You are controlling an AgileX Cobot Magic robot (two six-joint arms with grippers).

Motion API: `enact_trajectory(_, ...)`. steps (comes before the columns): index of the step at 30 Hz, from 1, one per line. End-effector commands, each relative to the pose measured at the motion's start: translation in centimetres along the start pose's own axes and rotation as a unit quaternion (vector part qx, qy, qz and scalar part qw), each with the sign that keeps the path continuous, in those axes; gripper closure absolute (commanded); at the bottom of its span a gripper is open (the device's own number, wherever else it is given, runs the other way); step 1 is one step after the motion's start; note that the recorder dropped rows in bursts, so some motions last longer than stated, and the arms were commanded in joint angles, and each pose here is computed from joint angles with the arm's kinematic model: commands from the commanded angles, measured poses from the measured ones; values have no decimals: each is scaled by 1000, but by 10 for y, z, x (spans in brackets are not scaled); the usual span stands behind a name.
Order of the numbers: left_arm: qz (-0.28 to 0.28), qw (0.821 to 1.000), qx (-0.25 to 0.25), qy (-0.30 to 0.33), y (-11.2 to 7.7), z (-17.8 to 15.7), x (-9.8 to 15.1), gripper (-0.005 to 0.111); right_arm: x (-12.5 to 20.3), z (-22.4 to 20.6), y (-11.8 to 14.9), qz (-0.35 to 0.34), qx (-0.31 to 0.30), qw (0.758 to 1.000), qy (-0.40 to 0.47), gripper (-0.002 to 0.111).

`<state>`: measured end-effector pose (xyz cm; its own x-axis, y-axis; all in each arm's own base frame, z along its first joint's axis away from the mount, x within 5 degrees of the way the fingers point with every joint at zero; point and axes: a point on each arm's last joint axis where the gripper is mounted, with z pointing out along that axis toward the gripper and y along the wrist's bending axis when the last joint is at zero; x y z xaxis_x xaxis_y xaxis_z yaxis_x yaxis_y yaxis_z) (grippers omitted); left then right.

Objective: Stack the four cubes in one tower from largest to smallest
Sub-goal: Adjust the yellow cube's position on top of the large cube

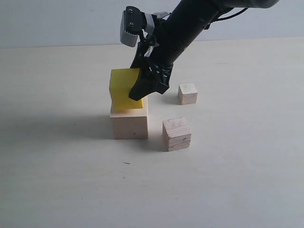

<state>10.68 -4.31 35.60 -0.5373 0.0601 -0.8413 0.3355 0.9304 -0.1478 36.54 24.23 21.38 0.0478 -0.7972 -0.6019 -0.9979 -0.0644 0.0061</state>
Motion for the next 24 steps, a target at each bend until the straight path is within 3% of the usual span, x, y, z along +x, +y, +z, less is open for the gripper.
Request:
enact_trajectory(1,3,1000,1,1,0,1,0,107,2,2,-1,1,-2,1000,-3,108)
enact_trajectory(18,3,1000,1,4,0,1,1,107,4,4,-3,3,0,1000,-2,108)
enact_trajectory(24,3,1000,1,4,0,1,1,107,4,4,-3,5,0,1000,-1,85)
